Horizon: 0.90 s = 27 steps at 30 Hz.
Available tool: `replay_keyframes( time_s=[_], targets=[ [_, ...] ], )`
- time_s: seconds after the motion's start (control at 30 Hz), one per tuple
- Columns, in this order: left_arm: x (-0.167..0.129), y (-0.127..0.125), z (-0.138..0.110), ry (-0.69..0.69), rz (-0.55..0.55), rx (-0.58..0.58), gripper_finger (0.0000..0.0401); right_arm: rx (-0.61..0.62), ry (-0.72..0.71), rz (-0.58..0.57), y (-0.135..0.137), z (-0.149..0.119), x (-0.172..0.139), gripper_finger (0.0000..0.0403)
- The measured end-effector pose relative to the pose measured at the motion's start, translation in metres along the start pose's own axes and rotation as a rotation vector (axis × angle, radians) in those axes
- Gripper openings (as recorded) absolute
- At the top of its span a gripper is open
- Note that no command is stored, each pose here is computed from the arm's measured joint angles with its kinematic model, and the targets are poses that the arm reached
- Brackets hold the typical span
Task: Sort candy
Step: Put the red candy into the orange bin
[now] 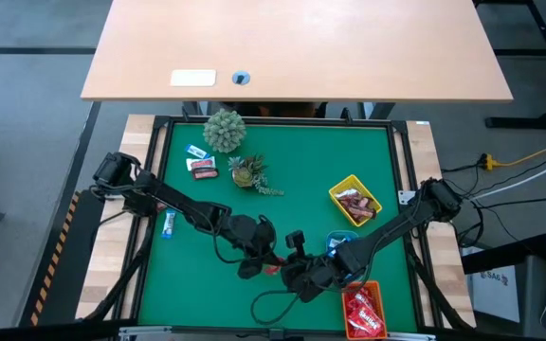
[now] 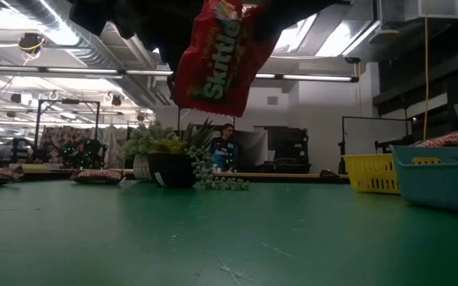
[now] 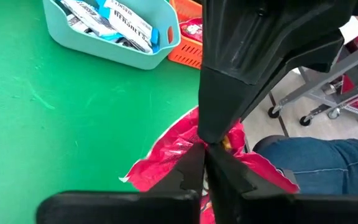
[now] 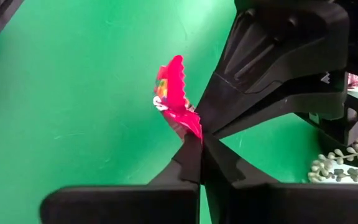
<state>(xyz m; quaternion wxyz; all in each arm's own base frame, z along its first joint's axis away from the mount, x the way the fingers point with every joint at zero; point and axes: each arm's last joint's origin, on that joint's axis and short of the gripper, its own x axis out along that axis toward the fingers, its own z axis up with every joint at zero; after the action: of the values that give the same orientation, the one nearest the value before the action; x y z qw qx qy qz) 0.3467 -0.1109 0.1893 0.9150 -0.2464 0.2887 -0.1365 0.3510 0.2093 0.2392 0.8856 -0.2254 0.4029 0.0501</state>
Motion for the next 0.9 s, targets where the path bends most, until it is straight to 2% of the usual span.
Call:
replay_keyframes(
  time_s=[0.13, 0.3, 0.37, 0.6, 0.9],
  targets=[
    [0.002, 0.001, -0.002, -0.009, 0.035, -0.005, 0.0049, 0.0, 0.004, 0.002, 0.0, 0.0, 0.0, 0.0006],
    [0.009, 0.005, -0.01, -0.041, 0.171, -0.04, 0.0101, 0.049, 0.04, 0.049, 0.0, -0.003, 0.0, 0.0003],
    [0.012, 0.007, -0.013, -0.045, 0.193, -0.061, 0.0113, 0.079, 0.088, 0.07, -0.001, -0.003, -0.004, 0.0004],
    [0.014, 0.01, -0.017, -0.022, 0.213, -0.069, 0.0121, 0.219, 0.259, 0.259, 0.001, 0.006, -0.041, 0.0002],
    [0.014, 0.01, -0.017, -0.023, 0.209, -0.069, 0.0121, 0.353, 0.393, 0.404, 0.045, 0.007, -0.091, 0.0002]
  ],
)
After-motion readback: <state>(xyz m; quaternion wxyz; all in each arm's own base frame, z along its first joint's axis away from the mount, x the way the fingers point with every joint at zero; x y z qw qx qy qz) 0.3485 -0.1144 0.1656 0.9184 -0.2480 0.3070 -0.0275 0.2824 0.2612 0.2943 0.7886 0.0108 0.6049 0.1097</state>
